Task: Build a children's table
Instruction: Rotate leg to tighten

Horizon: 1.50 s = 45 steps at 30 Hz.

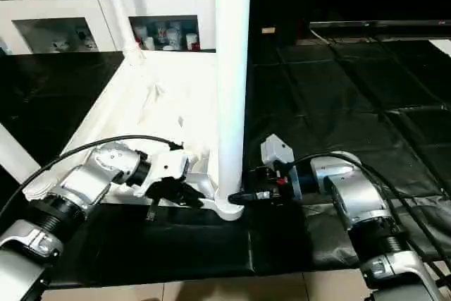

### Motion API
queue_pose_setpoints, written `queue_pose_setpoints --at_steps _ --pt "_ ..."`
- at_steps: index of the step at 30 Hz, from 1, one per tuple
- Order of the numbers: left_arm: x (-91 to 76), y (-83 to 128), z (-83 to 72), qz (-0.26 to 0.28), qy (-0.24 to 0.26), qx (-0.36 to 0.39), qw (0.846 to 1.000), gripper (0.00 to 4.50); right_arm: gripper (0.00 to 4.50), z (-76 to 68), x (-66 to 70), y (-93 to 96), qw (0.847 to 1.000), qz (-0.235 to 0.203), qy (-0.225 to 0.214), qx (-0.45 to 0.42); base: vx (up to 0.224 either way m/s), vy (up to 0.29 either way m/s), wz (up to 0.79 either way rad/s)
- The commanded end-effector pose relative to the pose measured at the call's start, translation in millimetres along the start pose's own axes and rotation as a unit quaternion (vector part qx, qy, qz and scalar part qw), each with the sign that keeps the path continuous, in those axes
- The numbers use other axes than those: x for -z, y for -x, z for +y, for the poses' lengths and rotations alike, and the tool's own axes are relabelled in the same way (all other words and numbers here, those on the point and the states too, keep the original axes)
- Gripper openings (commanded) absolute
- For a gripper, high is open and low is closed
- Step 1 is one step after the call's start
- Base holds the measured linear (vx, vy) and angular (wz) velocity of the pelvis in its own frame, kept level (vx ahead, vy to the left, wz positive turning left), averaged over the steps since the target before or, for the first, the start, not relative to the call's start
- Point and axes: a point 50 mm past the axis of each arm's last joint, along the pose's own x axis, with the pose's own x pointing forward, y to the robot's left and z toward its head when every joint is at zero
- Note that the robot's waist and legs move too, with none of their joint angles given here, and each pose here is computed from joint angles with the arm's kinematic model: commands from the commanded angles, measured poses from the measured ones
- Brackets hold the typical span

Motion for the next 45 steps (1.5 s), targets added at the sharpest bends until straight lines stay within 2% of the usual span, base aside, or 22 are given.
queue_pose_setpoints --at_steps 1,7,12,15,20,21,23,25,28,33,41,45 --pt "-9.1 -6.3 -2.5 0.008 -0.037 0.03 0.999 0.0 1.9 0.2 -6.5 -6.8 1.0 -0.006 0.016 -0.018 0.0 0.0 0.0" --pt "-8.9 -6.8 -2.6 0.007 -0.035 0.029 0.999 0.0 1.9 2.2 -6.6 -9.8 0.999 -0.008 0.015 -0.027 0.0 0.0 0.0" --pt "-8.4 -7.7 -3.2 0.006 -0.034 0.028 0.999 0.0 1.9 1.7 -4.0 -11.6 0.999 0.005 0.042 -0.004 0.0 0.0 0.0" --pt "-8.1 -7.3 -2.7 0.007 -0.034 0.025 0.999 0.0 1.9 0.6 -2.1 -11.5 0.999 0.013 0.032 -0.001 0.0 0.0 0.0" --pt "-7.9 -6.7 -2.2 0.008 -0.035 0.024 0.999 0.0 1.9 -1.4 -4.8 -9.5 1.0 -0.006 -0.001 -0.002 0.0 0.0 0.0" --pt "-7.9 -6.6 -2.2 0.008 -0.035 0.023 0.999 0.0 2.24 -1.6 -5.1 -9.3 1.0 -0.007 -0.002 -0.002 0.0 0.0 0.0" --pt "-7.7 -6.3 -2.0 0.009 -0.035 0.022 0.999 0.0 2.58 -1.9 -4.8 -9.1 1.0 -0.007 -0.006 -0.004 0.0 0.0 0.0" --pt "-7.7 -6.2 -2.1 0.009 -0.035 0.022 0.999 0.0 2.58 -1.8 -4.7 -9.2 1.0 -0.005 -0.004 -0.004 0.0 0.0 0.0" --pt "-7.2 -6.2 -2.4 0.01 -0.036 0.021 0.999 0.0 2.88 -1.1 -4.2 -9.5 1.0 0.011 0.027 -0.001 0.0 0.0 0.0" --pt "-6.5 -6.4 -2.9 0.011 -0.036 0.021 0.999 0.0 2.88 1.3 -3.1 -10.8 0.999 0.016 0.042 -0.006 0.0 0.0 0.0" --pt "-6.0 -6.8 -2.7 0.012 -0.038 0.021 0.999 0.0 2.88 2.8 -1.6 -12.5 0.999 0.012 0.042 -0.013 0.0 0.0 0.0" --pt "-5.9 -6.9 -2.8 0.012 -0.037 0.021 0.999 0.0 2.51 3.1 -1.4 -12.9 0.999 0.006 0.038 -0.016 0.0 0.0 0.0"
